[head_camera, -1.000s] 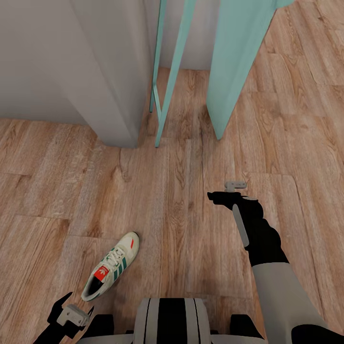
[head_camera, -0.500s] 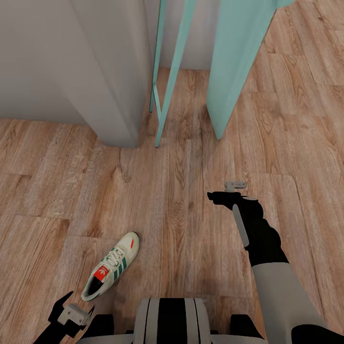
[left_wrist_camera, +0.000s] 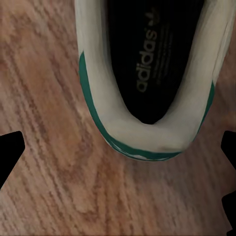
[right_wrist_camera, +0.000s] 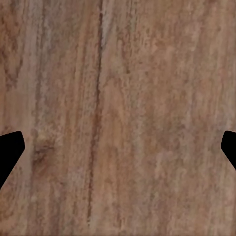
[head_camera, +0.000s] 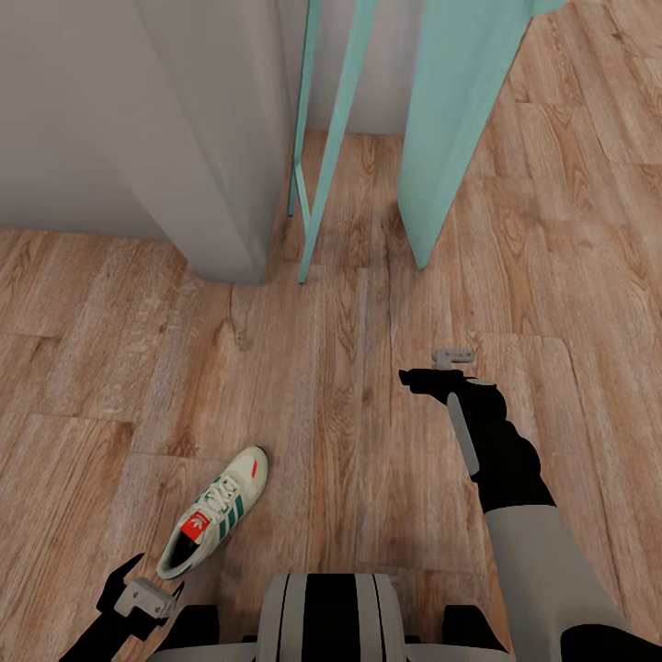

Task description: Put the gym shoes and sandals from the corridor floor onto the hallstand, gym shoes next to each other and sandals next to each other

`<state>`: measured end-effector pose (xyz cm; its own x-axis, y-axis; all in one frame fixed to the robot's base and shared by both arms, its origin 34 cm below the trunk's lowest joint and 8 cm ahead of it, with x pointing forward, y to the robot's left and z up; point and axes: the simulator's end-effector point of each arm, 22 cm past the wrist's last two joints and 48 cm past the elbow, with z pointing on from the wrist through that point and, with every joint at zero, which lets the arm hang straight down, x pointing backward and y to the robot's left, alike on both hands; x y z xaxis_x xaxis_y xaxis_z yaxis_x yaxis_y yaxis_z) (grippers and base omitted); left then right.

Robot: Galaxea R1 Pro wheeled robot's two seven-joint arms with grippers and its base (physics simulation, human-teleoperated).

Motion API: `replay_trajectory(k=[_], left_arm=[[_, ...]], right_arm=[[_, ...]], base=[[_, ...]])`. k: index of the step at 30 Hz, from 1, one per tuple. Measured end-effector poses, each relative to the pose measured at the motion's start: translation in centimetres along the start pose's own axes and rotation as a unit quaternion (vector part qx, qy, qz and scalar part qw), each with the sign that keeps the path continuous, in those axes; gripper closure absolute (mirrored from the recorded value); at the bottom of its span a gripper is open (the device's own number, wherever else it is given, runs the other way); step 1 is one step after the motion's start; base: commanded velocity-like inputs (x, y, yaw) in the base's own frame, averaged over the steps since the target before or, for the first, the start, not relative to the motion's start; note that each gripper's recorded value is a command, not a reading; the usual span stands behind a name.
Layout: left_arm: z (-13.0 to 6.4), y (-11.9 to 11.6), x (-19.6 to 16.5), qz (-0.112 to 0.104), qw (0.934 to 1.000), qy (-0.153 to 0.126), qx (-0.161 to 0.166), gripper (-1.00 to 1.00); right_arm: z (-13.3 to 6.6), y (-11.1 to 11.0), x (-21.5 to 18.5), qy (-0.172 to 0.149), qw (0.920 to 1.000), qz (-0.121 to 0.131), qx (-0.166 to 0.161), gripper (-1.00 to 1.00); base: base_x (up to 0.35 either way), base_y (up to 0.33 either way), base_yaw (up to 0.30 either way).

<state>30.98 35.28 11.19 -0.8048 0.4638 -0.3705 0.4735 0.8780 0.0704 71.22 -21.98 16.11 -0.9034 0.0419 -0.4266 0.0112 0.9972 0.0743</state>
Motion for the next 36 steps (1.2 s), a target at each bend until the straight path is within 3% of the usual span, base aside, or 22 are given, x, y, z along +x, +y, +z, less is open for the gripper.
replay_trajectory(k=[36], left_arm=[[1.0,1.0,-1.6,0.002,0.9999,-0.014,-0.008,-1.00]], right_arm=[[0.0,0.1,0.0,0.000,1.0000,0.000,0.000,-1.00]], base=[[0.000,0.000,0.000]])
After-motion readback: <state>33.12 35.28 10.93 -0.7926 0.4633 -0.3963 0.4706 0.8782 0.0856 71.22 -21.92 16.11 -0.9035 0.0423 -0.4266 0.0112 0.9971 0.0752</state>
